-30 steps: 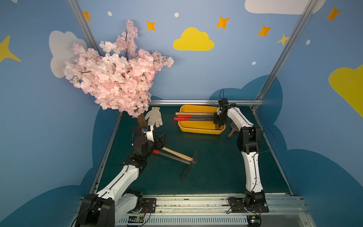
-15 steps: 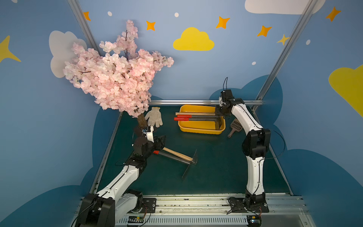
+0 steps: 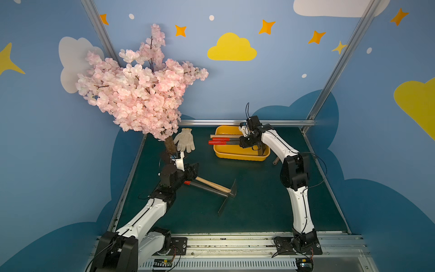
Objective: Put the small hoe into the storage box
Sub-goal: Place the hoe in the storage box, then adjust the hoe in the storage box.
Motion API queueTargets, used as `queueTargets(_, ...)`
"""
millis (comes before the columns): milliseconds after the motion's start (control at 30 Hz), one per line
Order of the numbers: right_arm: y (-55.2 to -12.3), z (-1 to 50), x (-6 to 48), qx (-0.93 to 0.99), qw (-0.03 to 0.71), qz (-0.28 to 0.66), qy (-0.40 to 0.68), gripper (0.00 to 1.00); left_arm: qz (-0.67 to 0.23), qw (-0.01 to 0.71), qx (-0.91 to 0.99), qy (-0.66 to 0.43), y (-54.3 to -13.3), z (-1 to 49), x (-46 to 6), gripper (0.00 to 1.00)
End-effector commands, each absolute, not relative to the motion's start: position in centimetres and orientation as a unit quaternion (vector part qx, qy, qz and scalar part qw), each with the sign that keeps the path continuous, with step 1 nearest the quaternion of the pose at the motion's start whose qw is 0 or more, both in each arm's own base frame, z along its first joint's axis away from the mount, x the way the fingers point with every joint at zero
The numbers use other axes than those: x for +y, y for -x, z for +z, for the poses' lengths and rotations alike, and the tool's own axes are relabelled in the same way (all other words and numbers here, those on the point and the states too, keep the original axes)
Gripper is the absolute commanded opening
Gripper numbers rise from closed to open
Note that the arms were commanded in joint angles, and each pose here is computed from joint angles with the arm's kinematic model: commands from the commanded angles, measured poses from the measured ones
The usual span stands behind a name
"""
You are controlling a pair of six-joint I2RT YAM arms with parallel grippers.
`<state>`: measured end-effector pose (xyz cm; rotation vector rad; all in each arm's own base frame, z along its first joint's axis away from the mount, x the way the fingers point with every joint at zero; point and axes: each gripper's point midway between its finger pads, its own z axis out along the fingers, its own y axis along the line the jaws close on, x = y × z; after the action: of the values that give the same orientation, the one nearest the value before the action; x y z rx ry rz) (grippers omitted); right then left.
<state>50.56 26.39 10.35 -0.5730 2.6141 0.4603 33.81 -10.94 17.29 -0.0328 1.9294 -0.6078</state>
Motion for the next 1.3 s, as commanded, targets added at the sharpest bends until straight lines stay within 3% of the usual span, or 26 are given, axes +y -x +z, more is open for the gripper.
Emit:
queueTargets(0,-51.1,9.5,27.7,0.935,0.21,0.186,0.216,0.19,-0.255,0.535,0.806,0.012,-33.7,17.9,-10.8,0.65)
queueTargets(367,-54.2,6.1,28.3,0.938,0.22,0.194,0.185,0.19,-0.245,0.534,0.809,0.008,-33.8,18.6,-10.7,0.65)
queueTargets(867,-58.7,6.7,26.5,0.931,0.275,0.206,0.121,0.21,-0.246,0.527,0.813,0.012,-33.7,18.0,-10.7,0.65)
queueTargets(1267,-57.9,8.9,26.3,0.924,0.28,0.221,0.14,0.21,-0.248,0.529,0.811,0.015,-33.4,18.1,-10.6,0.65)
